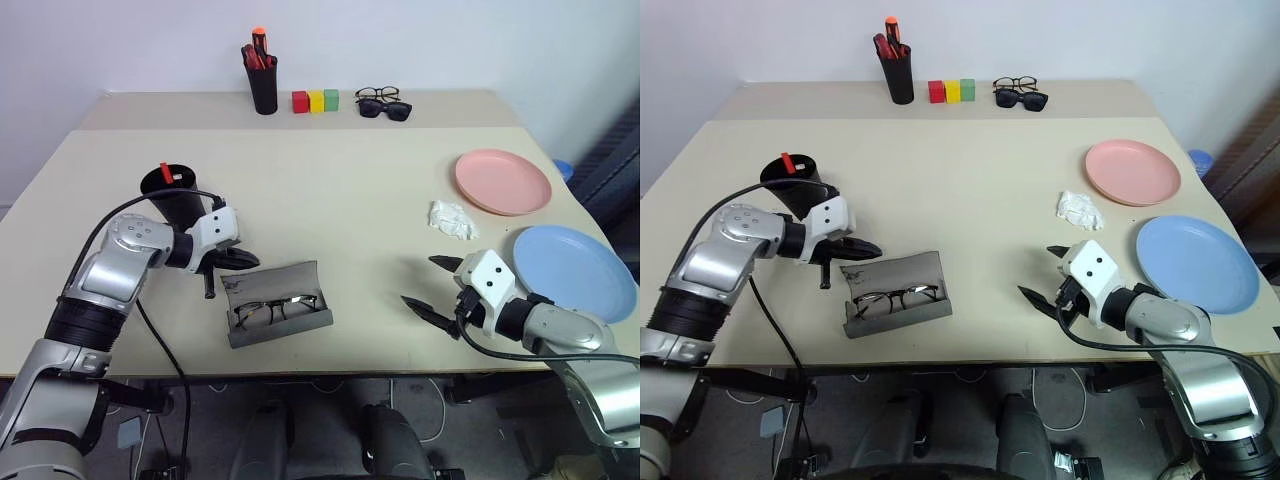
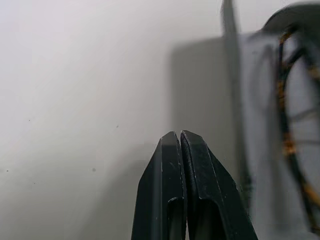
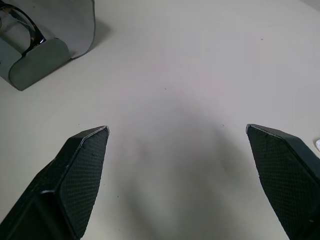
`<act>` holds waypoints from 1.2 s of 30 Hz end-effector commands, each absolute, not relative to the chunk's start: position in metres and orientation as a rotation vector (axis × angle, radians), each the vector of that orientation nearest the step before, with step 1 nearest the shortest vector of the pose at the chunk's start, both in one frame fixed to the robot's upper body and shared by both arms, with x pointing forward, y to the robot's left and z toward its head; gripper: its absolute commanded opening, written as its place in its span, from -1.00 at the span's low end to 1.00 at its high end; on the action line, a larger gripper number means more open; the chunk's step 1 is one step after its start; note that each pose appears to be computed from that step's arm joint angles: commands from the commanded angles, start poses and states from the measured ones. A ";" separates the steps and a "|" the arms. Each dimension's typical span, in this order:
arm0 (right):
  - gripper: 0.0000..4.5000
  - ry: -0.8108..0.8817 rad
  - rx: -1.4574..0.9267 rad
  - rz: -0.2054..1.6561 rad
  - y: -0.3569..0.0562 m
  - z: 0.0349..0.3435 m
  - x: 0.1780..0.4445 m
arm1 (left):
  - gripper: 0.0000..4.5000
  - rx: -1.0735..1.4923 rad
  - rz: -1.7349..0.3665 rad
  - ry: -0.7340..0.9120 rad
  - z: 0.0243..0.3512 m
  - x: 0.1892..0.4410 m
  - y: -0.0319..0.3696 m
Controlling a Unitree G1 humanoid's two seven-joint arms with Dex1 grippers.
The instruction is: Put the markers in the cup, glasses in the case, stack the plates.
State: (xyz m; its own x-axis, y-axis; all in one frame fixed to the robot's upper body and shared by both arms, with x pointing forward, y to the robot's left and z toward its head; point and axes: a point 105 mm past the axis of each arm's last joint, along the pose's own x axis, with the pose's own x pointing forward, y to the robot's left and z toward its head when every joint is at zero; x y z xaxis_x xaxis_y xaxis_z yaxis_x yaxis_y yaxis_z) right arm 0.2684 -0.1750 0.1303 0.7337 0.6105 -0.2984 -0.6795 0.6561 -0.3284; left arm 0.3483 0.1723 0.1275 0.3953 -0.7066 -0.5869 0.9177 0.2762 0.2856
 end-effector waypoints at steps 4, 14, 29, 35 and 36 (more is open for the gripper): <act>1.00 0.118 -0.448 0.745 -0.169 0.141 0.264 | -0.99 0.709 -1.200 0.344 0.134 0.345 0.169; 1.00 0.103 -0.422 0.787 -0.170 0.138 0.255 | -0.99 0.610 -1.613 0.559 0.129 0.260 0.165; 1.00 0.114 -0.390 0.766 -0.196 0.140 0.244 | -0.99 0.585 -1.507 0.139 0.177 0.290 0.103; 1.00 0.190 -0.426 0.375 -0.267 0.136 0.267 | -0.64 0.552 -1.488 0.036 0.184 0.308 0.060; 1.00 0.195 -0.434 0.330 -0.275 0.137 0.269 | -0.39 0.545 -1.500 0.033 0.184 0.308 0.054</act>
State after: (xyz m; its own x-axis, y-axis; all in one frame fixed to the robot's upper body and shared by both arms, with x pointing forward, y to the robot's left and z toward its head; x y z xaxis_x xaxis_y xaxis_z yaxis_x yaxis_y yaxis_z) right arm 0.2660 -0.2603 0.1260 0.8938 0.3480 -0.2830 -0.4311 0.8407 -0.3277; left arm 0.3068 0.0623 0.1789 0.0957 -0.9304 -0.3539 0.9557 -0.0136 0.2940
